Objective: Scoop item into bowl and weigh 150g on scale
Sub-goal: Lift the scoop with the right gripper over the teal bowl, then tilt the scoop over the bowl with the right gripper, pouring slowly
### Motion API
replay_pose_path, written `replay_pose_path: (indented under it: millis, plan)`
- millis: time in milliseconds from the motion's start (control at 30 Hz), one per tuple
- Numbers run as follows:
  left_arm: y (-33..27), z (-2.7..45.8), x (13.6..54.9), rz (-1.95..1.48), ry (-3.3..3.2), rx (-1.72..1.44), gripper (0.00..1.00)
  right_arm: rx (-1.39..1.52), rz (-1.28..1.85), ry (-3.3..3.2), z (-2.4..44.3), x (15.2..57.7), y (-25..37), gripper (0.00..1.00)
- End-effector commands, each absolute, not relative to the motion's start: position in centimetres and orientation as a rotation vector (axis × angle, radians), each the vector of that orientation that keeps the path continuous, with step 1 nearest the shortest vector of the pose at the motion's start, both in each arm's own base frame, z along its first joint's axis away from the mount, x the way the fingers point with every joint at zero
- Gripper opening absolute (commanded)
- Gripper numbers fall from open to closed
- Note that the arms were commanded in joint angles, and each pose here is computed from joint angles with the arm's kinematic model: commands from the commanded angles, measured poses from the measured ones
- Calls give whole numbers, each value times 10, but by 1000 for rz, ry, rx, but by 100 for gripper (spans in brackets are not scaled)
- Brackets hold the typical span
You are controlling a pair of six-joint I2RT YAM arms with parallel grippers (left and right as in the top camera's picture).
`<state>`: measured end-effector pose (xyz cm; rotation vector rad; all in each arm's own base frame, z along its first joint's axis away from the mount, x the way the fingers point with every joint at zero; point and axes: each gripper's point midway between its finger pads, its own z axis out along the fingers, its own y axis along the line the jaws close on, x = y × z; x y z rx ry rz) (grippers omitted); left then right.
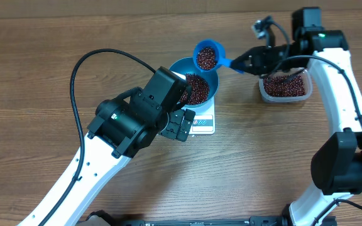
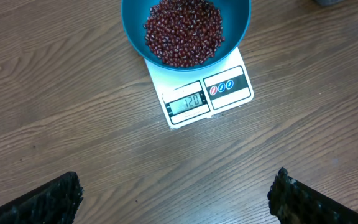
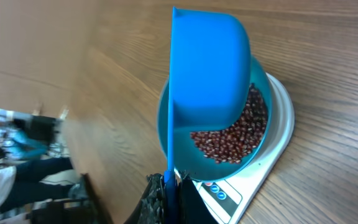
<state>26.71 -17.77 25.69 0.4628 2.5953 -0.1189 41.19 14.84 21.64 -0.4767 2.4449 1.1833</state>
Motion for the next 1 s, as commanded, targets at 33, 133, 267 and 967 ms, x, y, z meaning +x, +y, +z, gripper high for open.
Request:
replay_pose_path:
  millis: [33, 133, 267, 967]
  plan:
    - [-178, 264, 270, -115, 2572, 477, 100, -457, 1026, 2499, 221, 415, 152, 4]
    - [-178, 264, 270, -115, 2572, 477, 99, -419, 954, 2543, 215, 418, 155, 4]
    - [-178, 264, 270, -115, 2572, 477, 100, -472, 943, 2536, 215, 415, 167, 4]
    - [-178, 264, 270, -115, 2572, 477, 100, -780, 752, 2319, 264, 397, 193, 4]
